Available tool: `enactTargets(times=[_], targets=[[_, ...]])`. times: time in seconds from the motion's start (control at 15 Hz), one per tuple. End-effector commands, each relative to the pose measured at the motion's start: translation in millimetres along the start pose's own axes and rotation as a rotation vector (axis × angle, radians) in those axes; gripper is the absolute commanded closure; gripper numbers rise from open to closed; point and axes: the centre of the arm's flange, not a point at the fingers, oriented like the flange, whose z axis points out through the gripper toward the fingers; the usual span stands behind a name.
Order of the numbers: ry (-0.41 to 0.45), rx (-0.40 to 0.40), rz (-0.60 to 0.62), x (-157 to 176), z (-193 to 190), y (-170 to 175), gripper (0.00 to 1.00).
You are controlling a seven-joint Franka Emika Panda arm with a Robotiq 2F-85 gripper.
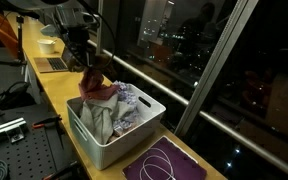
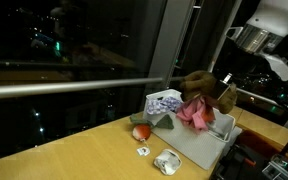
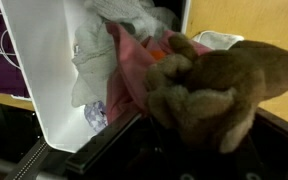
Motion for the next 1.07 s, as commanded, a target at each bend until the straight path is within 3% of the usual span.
enactTargets(times=[0.0,0.53,0.6,0.73,1.0], targets=[[0.021,0.009,0.046,-5.0,-19.2,44.5,0.97],[-0.011,-0.008,0.097,21.3,8.4,100.9,0.97],[-0.019,-0.003,0.106,20.9,9.5,107.7,0.63],[-0.027,-0.003,0.114,21.3,8.9,117.1,0.57],[-0.013,-0.012,0.110,19.3,-4.6,118.4,0.27]])
